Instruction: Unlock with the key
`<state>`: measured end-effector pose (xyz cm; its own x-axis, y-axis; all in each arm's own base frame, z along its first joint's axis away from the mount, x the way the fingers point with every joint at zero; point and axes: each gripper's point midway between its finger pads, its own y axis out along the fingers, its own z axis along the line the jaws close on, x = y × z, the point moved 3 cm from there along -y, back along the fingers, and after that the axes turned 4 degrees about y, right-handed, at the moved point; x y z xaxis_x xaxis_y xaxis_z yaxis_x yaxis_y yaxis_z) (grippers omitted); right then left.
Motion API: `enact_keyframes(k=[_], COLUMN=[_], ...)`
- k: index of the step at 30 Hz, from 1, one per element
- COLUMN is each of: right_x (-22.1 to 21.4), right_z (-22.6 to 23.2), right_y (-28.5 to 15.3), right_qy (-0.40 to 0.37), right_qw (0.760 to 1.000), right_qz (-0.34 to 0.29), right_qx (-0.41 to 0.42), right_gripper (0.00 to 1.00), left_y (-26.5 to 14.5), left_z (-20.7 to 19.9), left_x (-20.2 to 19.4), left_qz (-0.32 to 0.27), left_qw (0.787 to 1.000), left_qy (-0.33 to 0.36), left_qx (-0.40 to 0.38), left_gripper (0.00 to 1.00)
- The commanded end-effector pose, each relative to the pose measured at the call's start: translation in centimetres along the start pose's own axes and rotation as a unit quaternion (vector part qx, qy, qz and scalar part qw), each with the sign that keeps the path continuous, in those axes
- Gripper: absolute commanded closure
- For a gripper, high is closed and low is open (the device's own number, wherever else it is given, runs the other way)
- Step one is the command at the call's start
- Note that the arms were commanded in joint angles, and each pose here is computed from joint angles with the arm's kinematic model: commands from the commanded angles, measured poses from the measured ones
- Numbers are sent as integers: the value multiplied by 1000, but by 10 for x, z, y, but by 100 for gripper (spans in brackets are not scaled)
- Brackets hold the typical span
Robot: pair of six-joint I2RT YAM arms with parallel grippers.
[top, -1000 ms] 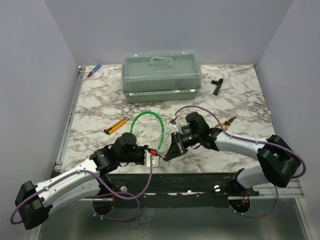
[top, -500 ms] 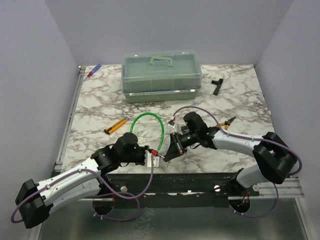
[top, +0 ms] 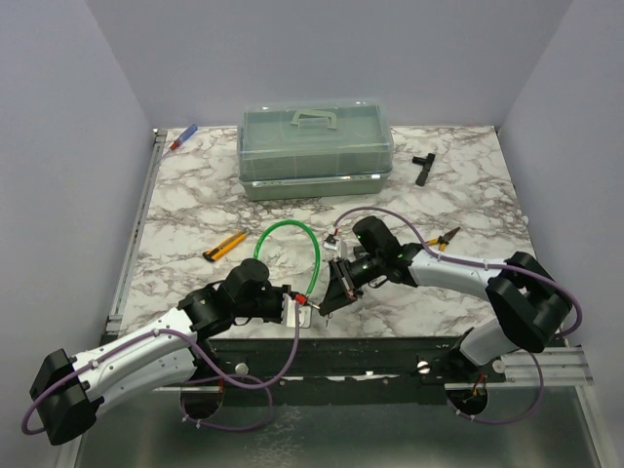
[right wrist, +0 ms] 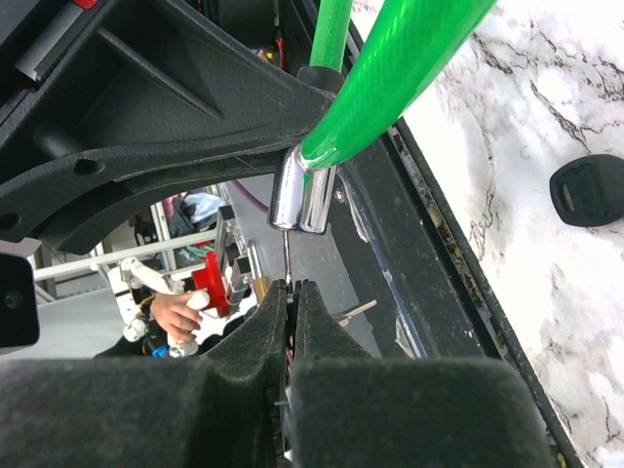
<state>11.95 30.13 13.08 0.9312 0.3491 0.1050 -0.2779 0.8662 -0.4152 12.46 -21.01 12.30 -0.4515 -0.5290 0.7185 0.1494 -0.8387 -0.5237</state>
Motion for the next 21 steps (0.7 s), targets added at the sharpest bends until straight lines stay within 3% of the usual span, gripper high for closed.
enact_keyframes(k=[1,21], right_x=[6,11], right_z=[-4,-6], right_y=[3,2], right_qy=[8,31], right_qw=[1000,998], right_qz=[2,3], right_qx=[-20,-51], right_gripper=[100,100], left_y=[3,3], left_z=[6,3], left_x=[18,16], left_qz=[-41,-31], left_qw=[998,998], left_qy=[41,47], left_qx=[6,3], left_gripper=[100,100])
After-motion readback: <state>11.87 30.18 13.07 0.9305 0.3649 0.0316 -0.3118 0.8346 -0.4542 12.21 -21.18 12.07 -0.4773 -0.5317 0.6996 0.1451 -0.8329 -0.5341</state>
